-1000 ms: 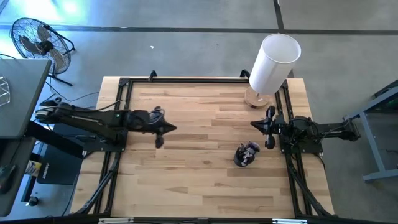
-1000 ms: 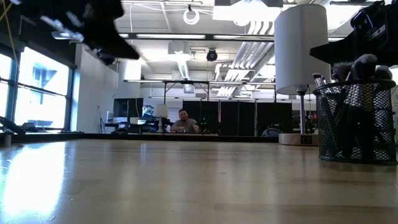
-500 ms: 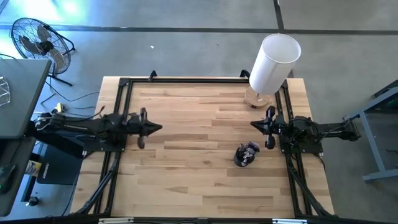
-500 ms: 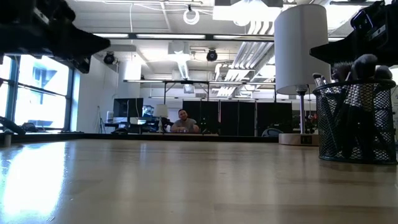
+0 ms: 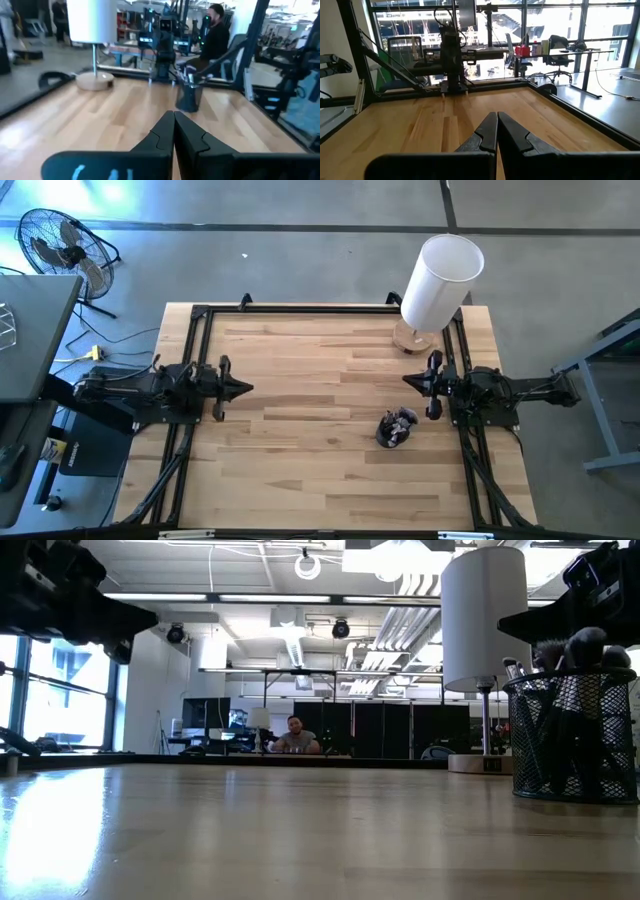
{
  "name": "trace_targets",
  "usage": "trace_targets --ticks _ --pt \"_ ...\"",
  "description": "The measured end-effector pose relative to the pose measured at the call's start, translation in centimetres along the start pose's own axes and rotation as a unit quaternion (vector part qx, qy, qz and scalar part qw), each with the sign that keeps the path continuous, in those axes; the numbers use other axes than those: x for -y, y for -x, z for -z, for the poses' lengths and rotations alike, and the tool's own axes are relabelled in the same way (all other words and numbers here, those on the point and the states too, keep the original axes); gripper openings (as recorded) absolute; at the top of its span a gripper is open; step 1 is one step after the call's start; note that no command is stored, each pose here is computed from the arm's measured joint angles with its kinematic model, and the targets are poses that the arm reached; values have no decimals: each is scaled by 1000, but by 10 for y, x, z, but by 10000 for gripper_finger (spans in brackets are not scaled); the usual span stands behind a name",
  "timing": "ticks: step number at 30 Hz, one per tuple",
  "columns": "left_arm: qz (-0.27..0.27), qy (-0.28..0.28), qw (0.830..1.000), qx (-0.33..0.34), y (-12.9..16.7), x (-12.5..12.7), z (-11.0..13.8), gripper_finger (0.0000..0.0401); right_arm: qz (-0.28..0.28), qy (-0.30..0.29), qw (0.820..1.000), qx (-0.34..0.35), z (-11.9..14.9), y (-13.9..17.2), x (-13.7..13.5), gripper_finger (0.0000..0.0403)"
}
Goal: Put items in baskets/containers
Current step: Return to Home Position
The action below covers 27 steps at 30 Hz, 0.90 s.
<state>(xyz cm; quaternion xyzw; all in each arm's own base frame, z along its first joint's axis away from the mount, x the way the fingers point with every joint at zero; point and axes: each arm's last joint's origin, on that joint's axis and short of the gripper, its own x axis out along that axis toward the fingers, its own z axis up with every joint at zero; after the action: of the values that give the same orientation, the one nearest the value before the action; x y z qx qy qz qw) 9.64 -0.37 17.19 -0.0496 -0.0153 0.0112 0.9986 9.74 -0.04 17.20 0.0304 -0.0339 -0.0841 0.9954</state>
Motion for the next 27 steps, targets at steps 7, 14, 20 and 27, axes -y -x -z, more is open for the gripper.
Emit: trace_targets --ticks 7,14,20,27 --pt "51 20 998 -14 0 3 0 0 0 0 1000 -1 0 0 0 0" --pt "38 18 999 -24 0 2 2 1 0 0 1000 -1 0 0 0 0" --pt "39 18 999 -24 0 2 2 1 0 0 1000 -1 0 0 0 0" --pt "39 18 999 -24 0 2 2 1 0 0 1000 -1 0 0 0 0"
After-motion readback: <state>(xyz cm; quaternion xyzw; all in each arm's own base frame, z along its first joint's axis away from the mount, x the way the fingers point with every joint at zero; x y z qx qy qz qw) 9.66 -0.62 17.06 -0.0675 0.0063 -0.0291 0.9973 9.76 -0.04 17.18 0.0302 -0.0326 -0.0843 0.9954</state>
